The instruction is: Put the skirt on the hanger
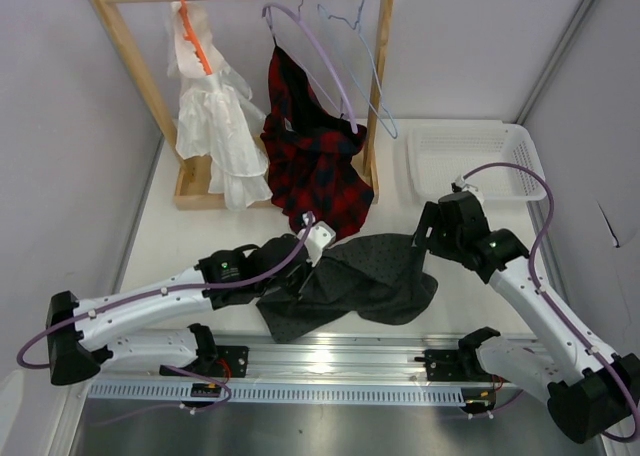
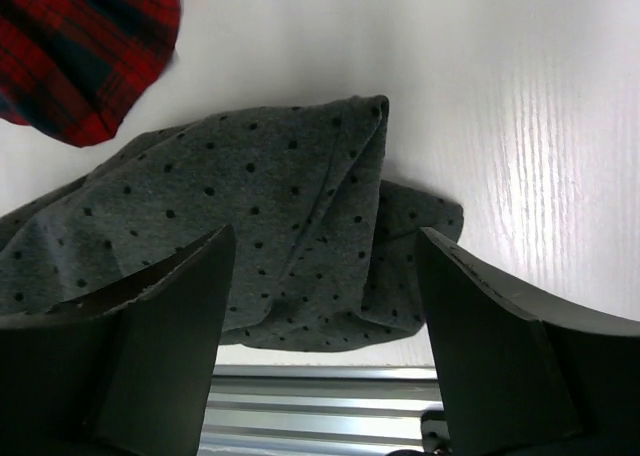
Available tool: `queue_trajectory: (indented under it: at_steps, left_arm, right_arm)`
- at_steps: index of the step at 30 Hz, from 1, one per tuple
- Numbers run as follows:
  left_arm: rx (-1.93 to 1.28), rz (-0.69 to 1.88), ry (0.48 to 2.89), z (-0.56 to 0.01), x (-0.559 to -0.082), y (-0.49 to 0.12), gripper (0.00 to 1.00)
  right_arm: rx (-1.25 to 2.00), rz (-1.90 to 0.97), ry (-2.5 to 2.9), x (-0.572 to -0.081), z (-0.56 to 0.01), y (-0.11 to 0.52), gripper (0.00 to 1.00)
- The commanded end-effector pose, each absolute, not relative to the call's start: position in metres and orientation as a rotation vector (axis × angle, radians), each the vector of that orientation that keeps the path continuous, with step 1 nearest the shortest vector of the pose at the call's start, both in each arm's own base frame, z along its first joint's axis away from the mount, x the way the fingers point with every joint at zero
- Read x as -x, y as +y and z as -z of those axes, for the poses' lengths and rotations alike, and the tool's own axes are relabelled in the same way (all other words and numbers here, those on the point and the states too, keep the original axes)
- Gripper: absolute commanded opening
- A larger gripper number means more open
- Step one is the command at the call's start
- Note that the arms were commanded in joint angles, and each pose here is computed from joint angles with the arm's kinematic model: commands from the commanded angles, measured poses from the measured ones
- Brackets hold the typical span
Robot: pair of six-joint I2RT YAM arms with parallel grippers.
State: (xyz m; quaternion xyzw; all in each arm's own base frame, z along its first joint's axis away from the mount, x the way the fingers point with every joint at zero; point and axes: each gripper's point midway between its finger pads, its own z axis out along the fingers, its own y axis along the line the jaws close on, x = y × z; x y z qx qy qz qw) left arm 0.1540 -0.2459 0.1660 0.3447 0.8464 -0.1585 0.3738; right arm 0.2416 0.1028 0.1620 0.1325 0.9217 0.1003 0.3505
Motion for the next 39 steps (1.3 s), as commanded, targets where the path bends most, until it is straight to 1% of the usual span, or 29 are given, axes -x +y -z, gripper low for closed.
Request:
queue_trajectory:
  at_steps: [1,4,5,6,7,8,9,10,11,13,16,22,32,39]
  left_arm:
    - [-0.888,0.43,2.197,-0.157,-0.152,-0.252,0.0]
    - [-0.898,0.408,2.233,-0.146,-0.152,-0.253,0.0]
    - [-0.896,0.406,2.237,-0.144,-0.153,-0.254,0.0]
    - [-0.901,0.403,2.243,-0.142,-0.153,-0.255,0.0]
    - [-0.903,0.406,2.244,-0.141,-0.153,-0.256,0.0]
    - [-0.905,0.407,2.245,-0.139,-0.153,-0.255,0.0]
    - [-0.9,0.415,2.242,-0.141,-0.153,-0.257,0.0]
    - [-0.901,0.421,2.238,-0.142,-0.153,-0.258,0.0]
    - [-0.9,0.422,2.237,-0.142,-0.154,-0.259,0.0]
    - [-0.901,0.427,2.233,-0.143,-0.154,-0.259,0.0]
    - [-0.908,0.422,2.236,-0.142,-0.153,-0.259,0.0]
    - [-0.915,0.414,2.244,-0.138,-0.152,-0.257,0.0]
    - [-0.92,0.415,2.252,-0.137,-0.151,-0.257,0.0]
    - [-0.929,0.405,2.271,-0.13,-0.15,-0.256,0.0]
  right_arm:
    - [-0.334,-0.351,2.342,-0.252,-0.179,0.111,0.76]
    - [-0.345,-0.46,2.348,-0.243,-0.184,0.123,0.72]
    - [-0.342,-0.529,2.358,-0.233,-0.182,0.129,0.69]
    - [-0.345,-0.58,2.365,-0.227,-0.18,0.134,0.65]
    - [-0.385,-0.647,2.36,-0.223,-0.179,0.141,0.51]
    - [-0.406,-0.669,2.391,-0.213,-0.163,0.144,0.44]
    - [-0.405,-0.722,2.38,-0.206,-0.163,0.15,0.43]
    - [-0.412,-0.761,2.382,-0.201,-0.159,0.158,0.47]
    - [-0.428,-0.745,2.406,-0.195,-0.147,0.158,0.5]
    - [-0.436,-0.739,2.403,-0.192,-0.139,0.164,0.56]
    - [-0.438,-0.784,2.405,-0.192,-0.129,0.176,0.59]
    - [-0.478,-0.761,2.443,-0.193,-0.098,0.181,0.59]
    - [-0.529,-0.727,2.405,-0.204,-0.08,0.177,0.59]
    - [-0.59,-0.778,2.335,-0.208,-0.073,0.177,0.53]
